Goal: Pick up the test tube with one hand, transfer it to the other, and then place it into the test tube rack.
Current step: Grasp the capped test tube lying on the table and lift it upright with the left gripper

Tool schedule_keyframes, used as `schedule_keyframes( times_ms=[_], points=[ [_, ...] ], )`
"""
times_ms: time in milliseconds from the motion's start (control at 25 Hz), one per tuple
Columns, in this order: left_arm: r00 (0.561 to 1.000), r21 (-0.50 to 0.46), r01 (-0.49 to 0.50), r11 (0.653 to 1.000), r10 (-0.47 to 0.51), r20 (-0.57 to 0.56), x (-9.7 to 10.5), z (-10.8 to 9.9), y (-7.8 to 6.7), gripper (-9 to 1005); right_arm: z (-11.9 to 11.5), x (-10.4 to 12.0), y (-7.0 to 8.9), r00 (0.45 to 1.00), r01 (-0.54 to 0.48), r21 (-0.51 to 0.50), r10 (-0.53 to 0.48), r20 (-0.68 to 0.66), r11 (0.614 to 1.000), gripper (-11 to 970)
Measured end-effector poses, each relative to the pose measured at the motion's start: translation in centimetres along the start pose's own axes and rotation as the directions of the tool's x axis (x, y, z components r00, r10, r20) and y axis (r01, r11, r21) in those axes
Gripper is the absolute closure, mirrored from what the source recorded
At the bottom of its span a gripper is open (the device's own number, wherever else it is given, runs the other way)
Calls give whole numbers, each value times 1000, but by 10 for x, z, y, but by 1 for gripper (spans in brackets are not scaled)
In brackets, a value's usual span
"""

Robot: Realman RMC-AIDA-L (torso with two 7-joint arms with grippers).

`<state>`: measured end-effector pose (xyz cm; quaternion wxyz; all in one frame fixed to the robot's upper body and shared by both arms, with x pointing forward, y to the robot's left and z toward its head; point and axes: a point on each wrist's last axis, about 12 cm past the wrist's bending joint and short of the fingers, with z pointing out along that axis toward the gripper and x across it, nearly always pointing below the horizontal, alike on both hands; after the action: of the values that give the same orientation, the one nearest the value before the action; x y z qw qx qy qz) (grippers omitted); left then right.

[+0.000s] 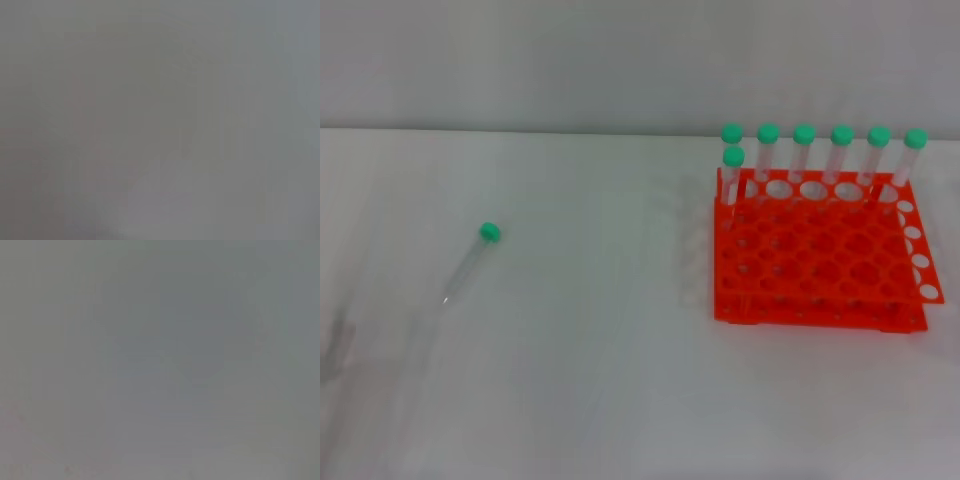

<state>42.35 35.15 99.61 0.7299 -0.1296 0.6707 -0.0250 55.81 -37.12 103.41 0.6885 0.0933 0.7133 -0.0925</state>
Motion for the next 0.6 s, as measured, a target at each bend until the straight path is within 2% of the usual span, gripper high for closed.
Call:
schedule_keyframes(
  times_ms=[200,600],
  points=[
    [999,76,2,997,3,-55,4,33,-18,126,0,0,0,1000,0,0,0,1,1000,95],
    [997,134,17,991,-6,-79,1,73,-40,127,2,-2,4,1000,1,-11,-1,4,1000,94]
  ],
)
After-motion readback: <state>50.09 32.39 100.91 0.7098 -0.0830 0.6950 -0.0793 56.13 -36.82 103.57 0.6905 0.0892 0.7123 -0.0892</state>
